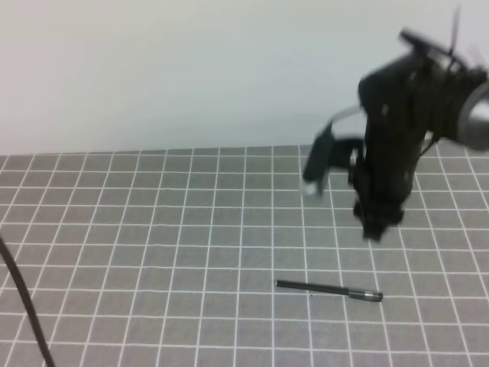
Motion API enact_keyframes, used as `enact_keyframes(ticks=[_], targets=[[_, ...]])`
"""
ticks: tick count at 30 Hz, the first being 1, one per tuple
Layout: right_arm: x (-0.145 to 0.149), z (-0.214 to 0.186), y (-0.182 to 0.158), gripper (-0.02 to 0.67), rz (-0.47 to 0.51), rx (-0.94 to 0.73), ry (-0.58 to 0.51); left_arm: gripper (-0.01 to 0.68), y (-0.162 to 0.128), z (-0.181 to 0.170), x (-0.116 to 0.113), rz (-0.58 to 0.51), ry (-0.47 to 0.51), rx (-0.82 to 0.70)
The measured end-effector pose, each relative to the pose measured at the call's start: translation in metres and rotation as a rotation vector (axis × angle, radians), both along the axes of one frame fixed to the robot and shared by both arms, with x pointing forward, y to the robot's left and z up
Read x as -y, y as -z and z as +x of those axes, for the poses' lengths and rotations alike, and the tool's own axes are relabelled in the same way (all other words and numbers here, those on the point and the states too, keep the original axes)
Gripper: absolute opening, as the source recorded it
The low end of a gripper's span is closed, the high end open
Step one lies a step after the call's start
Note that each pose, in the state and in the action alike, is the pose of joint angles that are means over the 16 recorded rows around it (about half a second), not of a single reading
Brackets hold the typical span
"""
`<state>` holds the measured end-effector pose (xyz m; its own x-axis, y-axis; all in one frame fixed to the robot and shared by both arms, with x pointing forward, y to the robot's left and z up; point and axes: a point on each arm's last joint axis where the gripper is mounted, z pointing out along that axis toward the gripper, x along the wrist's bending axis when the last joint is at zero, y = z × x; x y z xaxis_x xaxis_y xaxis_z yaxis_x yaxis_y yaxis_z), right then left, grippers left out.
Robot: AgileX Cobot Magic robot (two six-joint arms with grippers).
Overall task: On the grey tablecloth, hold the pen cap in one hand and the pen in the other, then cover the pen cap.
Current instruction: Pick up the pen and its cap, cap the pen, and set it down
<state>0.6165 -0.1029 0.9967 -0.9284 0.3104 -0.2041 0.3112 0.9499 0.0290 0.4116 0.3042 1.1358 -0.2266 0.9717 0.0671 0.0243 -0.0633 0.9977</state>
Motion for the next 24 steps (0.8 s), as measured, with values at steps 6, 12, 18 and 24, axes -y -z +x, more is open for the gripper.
enact_keyframes(ticks=[6,12,18,24], targets=[[0.001,-0.001,-0.061,0.164,0.113,0.144,0.152,0.094,0.032,-0.038,-0.003,-0.012,0.071,-0.006],[0.008,-0.013,-0.128,0.057,0.294,0.314,0.321,0.092,0.067,-0.065,-0.004,0.002,0.108,-0.015],[0.019,-0.038,-0.189,0.009,0.518,0.469,0.455,0.092,0.084,-0.077,-0.008,-0.021,0.087,-0.009],[0.027,-0.071,-0.231,0.005,0.708,0.607,0.516,0.092,0.087,-0.080,-0.013,-0.047,0.036,0.007]])
